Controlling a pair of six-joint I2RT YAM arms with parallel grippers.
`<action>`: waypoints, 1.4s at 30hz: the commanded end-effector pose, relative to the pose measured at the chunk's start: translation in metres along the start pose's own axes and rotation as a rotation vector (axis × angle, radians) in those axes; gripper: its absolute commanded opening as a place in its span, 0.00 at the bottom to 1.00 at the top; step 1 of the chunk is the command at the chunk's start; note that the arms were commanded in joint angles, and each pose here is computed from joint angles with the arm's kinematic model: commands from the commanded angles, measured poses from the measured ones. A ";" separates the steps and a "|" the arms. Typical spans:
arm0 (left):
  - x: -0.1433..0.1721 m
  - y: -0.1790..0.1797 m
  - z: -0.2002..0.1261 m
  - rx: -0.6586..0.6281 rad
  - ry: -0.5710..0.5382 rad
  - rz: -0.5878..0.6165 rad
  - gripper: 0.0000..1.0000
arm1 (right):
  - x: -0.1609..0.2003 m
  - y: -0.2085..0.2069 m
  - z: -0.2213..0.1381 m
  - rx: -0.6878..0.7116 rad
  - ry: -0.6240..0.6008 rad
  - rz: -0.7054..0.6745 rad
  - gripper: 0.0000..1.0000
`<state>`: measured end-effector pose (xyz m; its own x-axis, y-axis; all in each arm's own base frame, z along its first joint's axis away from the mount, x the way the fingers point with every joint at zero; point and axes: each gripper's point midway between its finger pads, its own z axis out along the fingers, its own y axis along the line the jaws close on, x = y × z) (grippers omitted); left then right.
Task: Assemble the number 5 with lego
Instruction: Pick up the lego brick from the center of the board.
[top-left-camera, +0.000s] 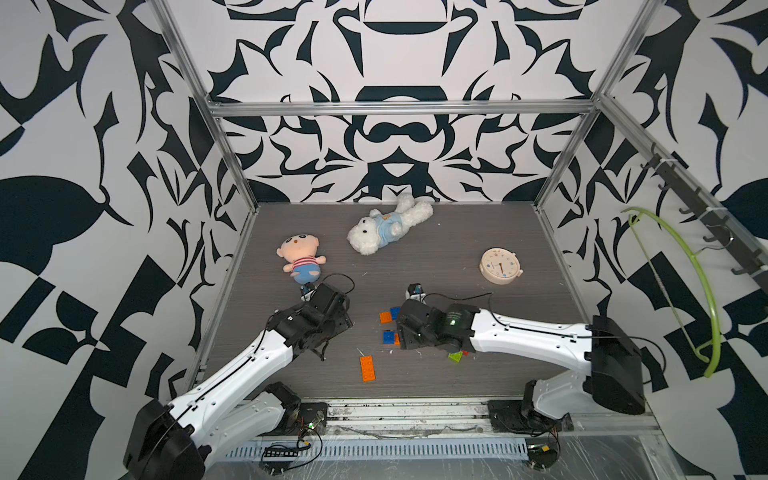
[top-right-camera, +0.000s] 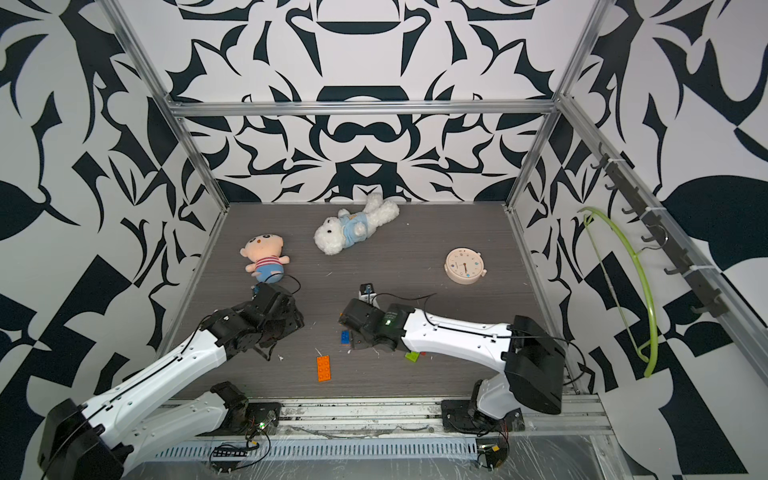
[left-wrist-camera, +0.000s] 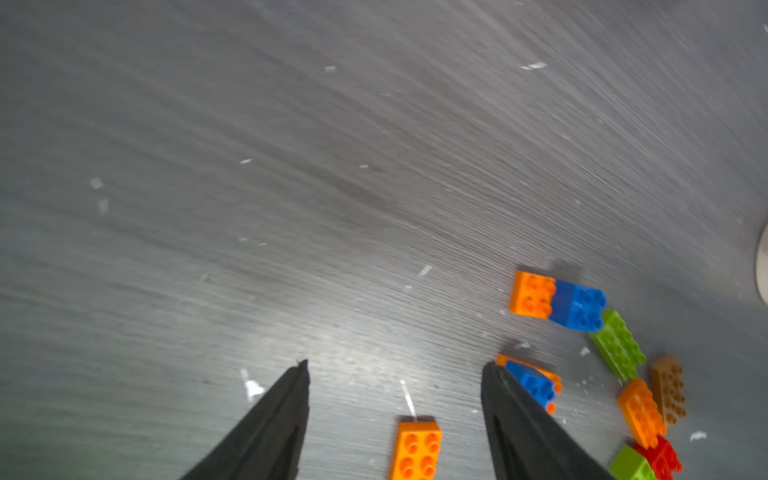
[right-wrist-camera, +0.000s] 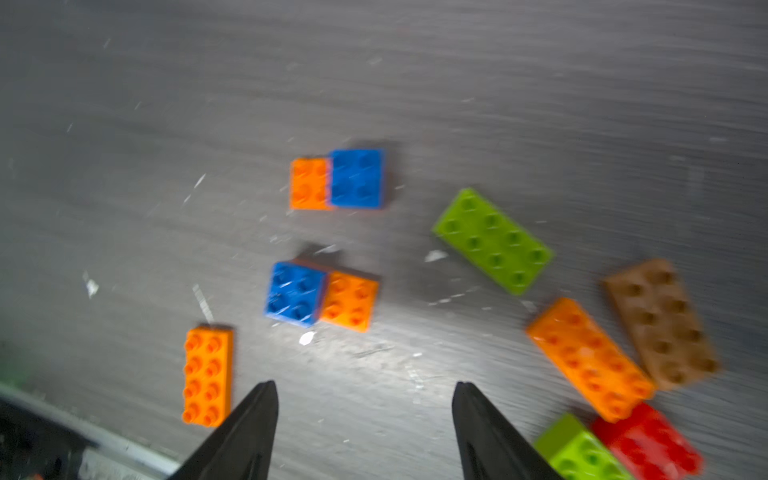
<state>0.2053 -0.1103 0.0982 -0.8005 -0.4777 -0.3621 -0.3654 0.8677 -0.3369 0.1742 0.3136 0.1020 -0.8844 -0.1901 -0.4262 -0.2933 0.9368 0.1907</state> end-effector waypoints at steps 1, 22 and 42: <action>0.007 0.028 0.001 -0.044 0.045 -0.043 0.76 | 0.006 0.037 -0.002 -0.064 0.015 -0.107 0.69; -0.025 0.076 -0.015 -0.115 -0.020 -0.217 0.89 | 0.053 0.105 0.059 -0.008 0.257 -0.305 0.65; -0.022 0.066 -0.009 -0.074 0.022 -0.194 0.90 | 0.066 0.066 0.043 0.050 0.278 -0.347 0.33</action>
<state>0.1922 -0.0357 0.0873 -0.7059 -0.6458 -0.2910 -0.5681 0.7615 -0.3120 0.1127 0.3879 0.0225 -0.8138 -0.5564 -0.1676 -0.5685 0.8221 0.0308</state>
